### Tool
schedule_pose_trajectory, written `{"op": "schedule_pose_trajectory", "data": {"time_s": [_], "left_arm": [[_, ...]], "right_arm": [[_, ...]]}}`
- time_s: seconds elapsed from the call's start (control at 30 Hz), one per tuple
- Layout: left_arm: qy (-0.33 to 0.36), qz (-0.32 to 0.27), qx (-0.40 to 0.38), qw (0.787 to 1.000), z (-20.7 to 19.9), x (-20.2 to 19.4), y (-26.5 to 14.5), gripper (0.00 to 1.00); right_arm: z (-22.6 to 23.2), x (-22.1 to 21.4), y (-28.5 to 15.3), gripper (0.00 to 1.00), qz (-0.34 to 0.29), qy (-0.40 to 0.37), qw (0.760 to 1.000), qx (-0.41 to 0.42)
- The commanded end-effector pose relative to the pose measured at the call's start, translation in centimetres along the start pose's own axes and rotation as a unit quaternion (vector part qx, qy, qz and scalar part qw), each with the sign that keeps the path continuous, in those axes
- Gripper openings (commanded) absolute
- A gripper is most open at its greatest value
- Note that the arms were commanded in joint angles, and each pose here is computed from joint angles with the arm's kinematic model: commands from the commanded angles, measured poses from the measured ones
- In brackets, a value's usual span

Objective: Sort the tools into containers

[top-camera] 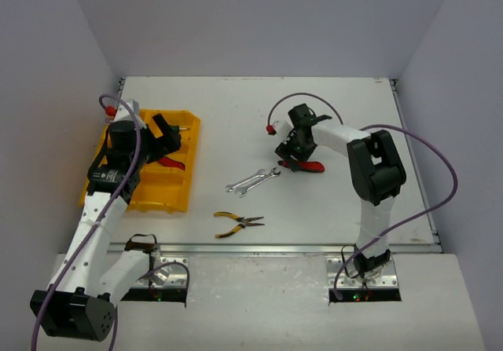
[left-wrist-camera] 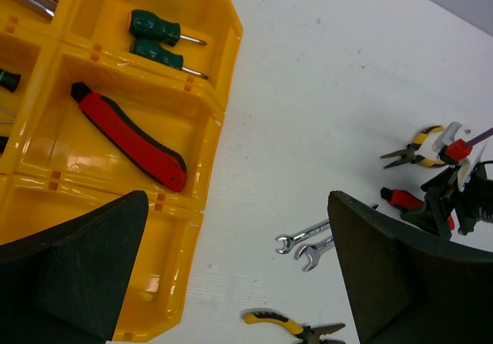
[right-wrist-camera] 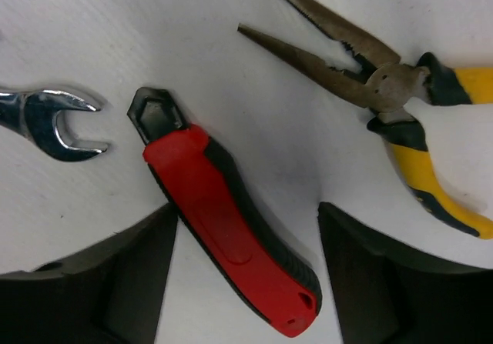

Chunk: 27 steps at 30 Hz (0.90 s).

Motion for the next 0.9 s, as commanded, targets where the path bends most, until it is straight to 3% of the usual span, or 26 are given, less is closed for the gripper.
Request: {"op": "schedule_pose_trajectory", "data": {"time_s": [0.0,0.1,0.17,0.27,0.33,0.43,0.57,0.6,0.67,0.73,0.87], "left_arm": [[0.017,-0.006,-0.034,0.999,-0.9,0.1,0.0,1.0],[0.019,-0.004,-0.037,0.999,-1.0,0.0,0.2,1.0],[0.019,-0.005,-0.04,0.999,-1.1,0.1,0.2,1.0],[0.015,-0.005,-0.053,0.998,-1.6,0.2,0.1,1.0],[0.007,-0.004,-0.064,0.998,-2.1,0.3,0.0,1.0],[-0.019,0.003,-0.123,0.992,-4.2,-0.2,0.0,1.0],[-0.046,0.028,-0.242,0.969,-9.9,-2.7,0.0,1.0],[-0.052,0.014,-0.273,0.961,-11.4,-2.7,0.0,1.0],[-0.07,0.019,-0.338,0.938,-14.7,-3.7,-0.7,1.0],[-0.092,-0.006,-0.414,0.905,-17.2,-3.0,-1.9,1.0],[-0.132,-0.034,-0.462,0.876,-19.5,-2.4,-3.1,1.0]], "right_arm": [[-0.9,0.1,0.5,0.52,-0.005,-0.017,1.0,-0.024],[-0.9,-0.5,0.6,0.24,-0.006,-0.013,0.999,-0.04],[-1.4,-1.3,-0.4,0.14,-0.006,0.001,0.998,-0.07],[-1.4,-0.9,-2.7,0.06,-0.023,0.013,0.996,-0.084],[-1.0,-0.2,-4.5,0.04,-0.047,0.033,0.995,-0.083],[0.6,3.0,-9.8,0.0,-0.146,0.065,0.985,-0.065],[5.4,8.2,-15.6,0.0,-0.312,0.148,0.936,0.06],[7.2,9.1,-16.8,0.0,-0.33,0.192,0.917,0.116],[9.9,10.4,-19.1,0.0,-0.343,0.213,0.902,0.154],[11.9,11.3,-20.2,0.0,-0.349,0.171,0.911,0.135],[14.8,12.3,-21.8,0.0,-0.387,0.135,0.904,0.117]]}}
Point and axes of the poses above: each gripper's point midway between its finger pads, its own y axis out along the fingers, its own z axis along the line the jaws close on, x = y × z, the point moved 1 cm from there along -y, back along the fingers, and after that the axes turned 6 degrees about y, right-handed, at the moved point
